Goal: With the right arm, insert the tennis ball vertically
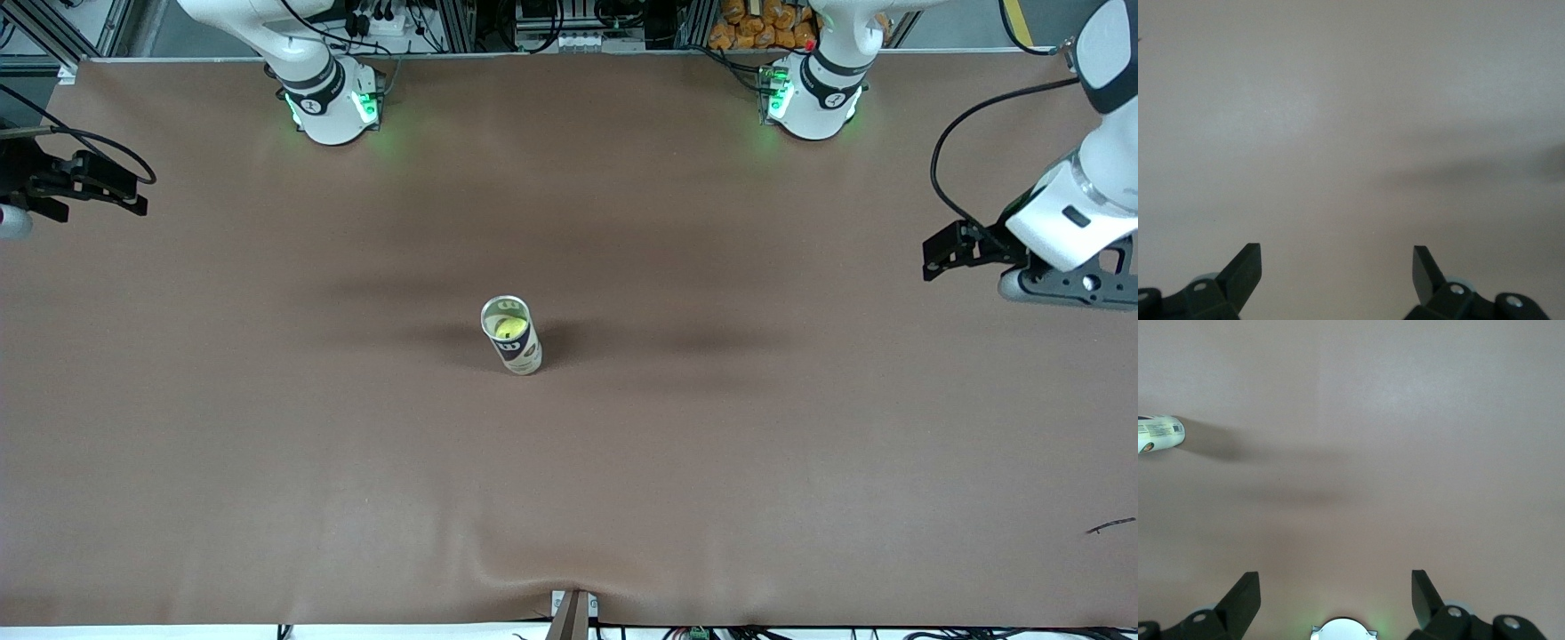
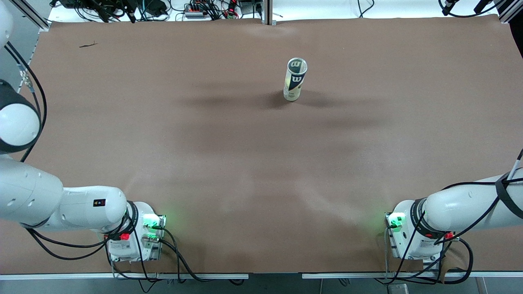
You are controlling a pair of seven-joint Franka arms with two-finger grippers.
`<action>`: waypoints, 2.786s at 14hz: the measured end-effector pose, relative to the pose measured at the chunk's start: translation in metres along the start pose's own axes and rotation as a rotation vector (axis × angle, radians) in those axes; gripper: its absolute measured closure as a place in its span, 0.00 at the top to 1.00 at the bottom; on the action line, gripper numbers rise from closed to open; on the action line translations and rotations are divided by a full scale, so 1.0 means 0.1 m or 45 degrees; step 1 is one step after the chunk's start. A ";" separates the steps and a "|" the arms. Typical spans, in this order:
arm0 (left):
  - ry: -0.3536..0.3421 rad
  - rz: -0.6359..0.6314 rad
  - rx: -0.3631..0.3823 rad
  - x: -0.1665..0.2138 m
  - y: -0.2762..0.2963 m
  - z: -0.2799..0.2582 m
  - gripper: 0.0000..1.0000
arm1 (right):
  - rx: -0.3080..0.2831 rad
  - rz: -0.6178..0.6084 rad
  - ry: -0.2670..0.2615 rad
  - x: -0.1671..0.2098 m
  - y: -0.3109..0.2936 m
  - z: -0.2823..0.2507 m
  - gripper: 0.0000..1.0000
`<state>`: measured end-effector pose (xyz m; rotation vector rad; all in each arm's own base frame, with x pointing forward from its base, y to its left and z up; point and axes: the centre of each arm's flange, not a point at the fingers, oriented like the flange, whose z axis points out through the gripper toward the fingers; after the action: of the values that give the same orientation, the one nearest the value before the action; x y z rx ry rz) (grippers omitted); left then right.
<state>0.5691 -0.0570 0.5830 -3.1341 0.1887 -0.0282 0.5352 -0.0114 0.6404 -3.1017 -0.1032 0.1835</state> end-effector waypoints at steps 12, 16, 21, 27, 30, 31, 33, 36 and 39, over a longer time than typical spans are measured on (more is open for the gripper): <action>-0.030 -0.041 0.129 -0.51 -0.08 -0.41 1.00 | 0.000 -0.001 -0.006 0.00 0.00 0.00 1.00; -0.017 -0.121 0.086 -0.57 -0.02 -0.49 1.00 | 0.001 0.000 -0.006 -0.01 0.00 0.00 1.00; -0.014 -0.155 0.082 -0.57 0.01 -0.49 1.00 | -0.001 0.004 -0.001 0.00 0.02 0.00 1.00; -0.008 -0.229 0.066 -0.57 0.03 -0.51 1.00 | -0.003 0.021 0.037 0.01 0.09 -0.05 1.00; -0.016 -0.230 0.032 -0.57 0.05 -0.50 1.00 | -0.004 0.021 0.040 0.01 0.09 -0.05 1.00; -0.024 -0.229 0.029 -0.58 0.06 -0.50 1.00 | -0.004 0.021 0.040 0.01 0.09 -0.05 1.00; -0.032 -0.227 0.029 -0.58 0.07 -0.49 1.00 | -0.004 0.021 0.041 0.01 0.09 -0.06 1.00; -0.041 -0.229 0.028 -0.58 0.06 -0.47 1.00 | -0.004 0.021 0.042 0.02 0.09 -0.06 1.00; -0.042 -0.242 0.027 -0.58 0.00 -0.47 1.00 | -0.004 0.021 0.042 0.02 0.09 -0.06 1.00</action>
<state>0.5108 -0.0506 0.6289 -3.1165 -0.1089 0.0207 0.5380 -0.0204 0.6455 -3.1078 -0.0776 0.1329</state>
